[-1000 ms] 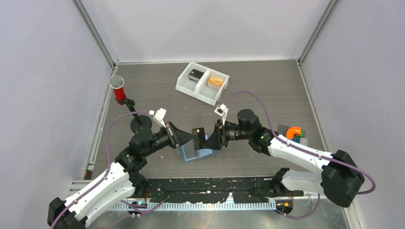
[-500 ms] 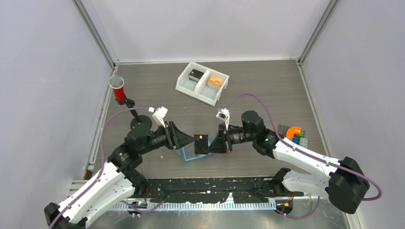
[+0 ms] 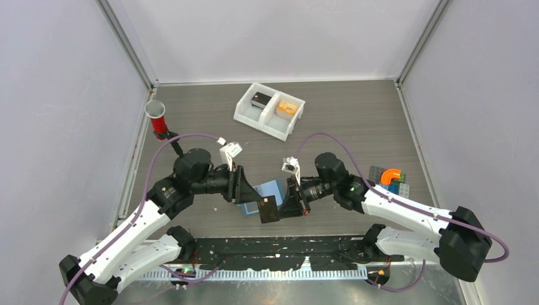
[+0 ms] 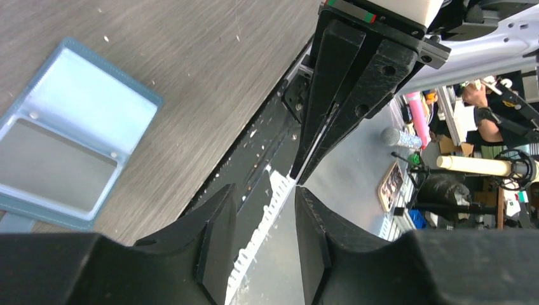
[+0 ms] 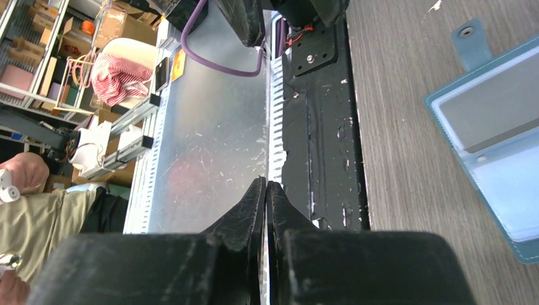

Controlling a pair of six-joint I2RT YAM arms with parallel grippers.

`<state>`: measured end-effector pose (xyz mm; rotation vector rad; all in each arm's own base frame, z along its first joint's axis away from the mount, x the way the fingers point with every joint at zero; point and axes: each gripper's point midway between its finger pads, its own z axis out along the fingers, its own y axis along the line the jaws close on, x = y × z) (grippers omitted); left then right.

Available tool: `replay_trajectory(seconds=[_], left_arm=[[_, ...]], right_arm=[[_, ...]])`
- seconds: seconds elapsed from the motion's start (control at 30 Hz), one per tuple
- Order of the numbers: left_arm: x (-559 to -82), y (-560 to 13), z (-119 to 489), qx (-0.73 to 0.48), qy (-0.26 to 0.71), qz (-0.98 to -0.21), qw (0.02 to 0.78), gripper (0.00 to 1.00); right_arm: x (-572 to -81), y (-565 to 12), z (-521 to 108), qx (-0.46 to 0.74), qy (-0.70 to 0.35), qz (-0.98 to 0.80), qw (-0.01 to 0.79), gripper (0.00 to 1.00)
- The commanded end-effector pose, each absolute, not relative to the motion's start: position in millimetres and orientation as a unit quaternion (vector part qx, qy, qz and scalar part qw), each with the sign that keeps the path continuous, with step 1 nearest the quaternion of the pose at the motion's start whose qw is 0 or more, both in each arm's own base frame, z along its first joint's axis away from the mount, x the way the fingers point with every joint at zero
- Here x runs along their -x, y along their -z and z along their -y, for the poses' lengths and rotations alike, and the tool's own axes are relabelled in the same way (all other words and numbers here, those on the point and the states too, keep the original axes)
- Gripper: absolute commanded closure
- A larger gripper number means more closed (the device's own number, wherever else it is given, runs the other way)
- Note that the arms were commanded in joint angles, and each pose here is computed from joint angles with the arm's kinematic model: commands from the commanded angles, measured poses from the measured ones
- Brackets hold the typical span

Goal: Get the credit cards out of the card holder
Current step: Place the credit card in the storage box.

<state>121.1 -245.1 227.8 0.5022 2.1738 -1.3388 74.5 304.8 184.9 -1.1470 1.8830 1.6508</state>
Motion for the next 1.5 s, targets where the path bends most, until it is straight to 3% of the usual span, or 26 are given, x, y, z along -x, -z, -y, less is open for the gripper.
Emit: replay_trajectory(seconds=[0.0,0.13,0.3,0.4,0.6,0.67,0.8,0.87,0.97,1.03,1.1,1.13,1.2,1.27,1.47], left_arm=[[-110.4,-241.2,243.1,-0.240,0.495,-0.793,0.261,0.61],[-110.6,-238.7,244.4,-0.246,0.495,-0.793,0.257,0.70],[-107.0,-238.4,245.8,-0.252,0.503,-0.788,0.250,0.92],[-103.7,-235.5,244.0,-0.258,0.499,-0.791,0.241,0.91],[-100.9,-233.3,245.2,-0.261,0.503,-0.791,0.229,0.77],[-101.1,-233.8,246.5,-0.262,0.507,-0.789,0.228,0.81],[-101.8,-236.4,249.4,-0.262,0.514,-0.784,0.227,1.00],[-105.6,-236.1,249.0,-0.256,0.509,-0.788,0.235,1.00],[-119.3,-232.5,243.5,-0.234,0.476,-0.807,0.260,1.00],[-130.5,-233.1,242.0,-0.221,0.459,-0.813,0.280,1.00],[-144.5,-237.4,244.0,-0.205,0.448,-0.817,0.300,1.00],[-152.0,-241.3,246.2,-0.200,0.444,-0.817,0.310,1.00],[-171.6,-252.1,249.5,-0.183,0.427,-0.819,0.336,1.00],[-191.8,-259.1,253.4,-0.171,0.410,-0.822,0.357,1.00],[-271.0,-281.2,267.3,-0.097,0.358,-0.820,0.436,1.00]], right_arm=[[-68.9,-189.6,-308.7,0.427,-0.593,-0.655,0.194,0.95],[-66.7,-190.1,-310.8,0.431,-0.593,-0.652,0.192,0.95],[-68.1,-189.8,-312.1,0.430,-0.591,-0.655,0.191,0.95],[-68.8,-190.7,-312.4,0.429,-0.591,-0.656,0.192,0.95],[-69.0,-190.8,-312.6,0.430,-0.590,-0.655,0.193,0.95],[-69.4,-190.0,-313.2,0.429,-0.590,-0.657,0.191,0.95],[-70.3,-190.6,-314.4,0.429,-0.589,-0.659,0.187,0.95],[-72.1,-192.1,-315.3,0.428,-0.587,-0.661,0.190,0.94],[-83.2,-195.2,-316.9,0.412,-0.570,-0.678,0.214,0.78],[-92.2,-202.1,-316.1,0.394,-0.559,-0.689,0.241,0.61],[-100.3,-220.2,-311.7,0.373,-0.552,-0.689,0.286,0.41],[-101.8,-222.4,-308.8,0.361,-0.548,-0.696,0.291,0.25],[-107.9,-232.8,-300.2,0.334,-0.535,-0.706,0.321,0.10],[-114.6,-243.4,-290.2,0.304,-0.522,-0.716,0.351,0.02],[-134.4,-260.6,-252.3,0.197,-0.480,-0.739,0.430,0.05]])
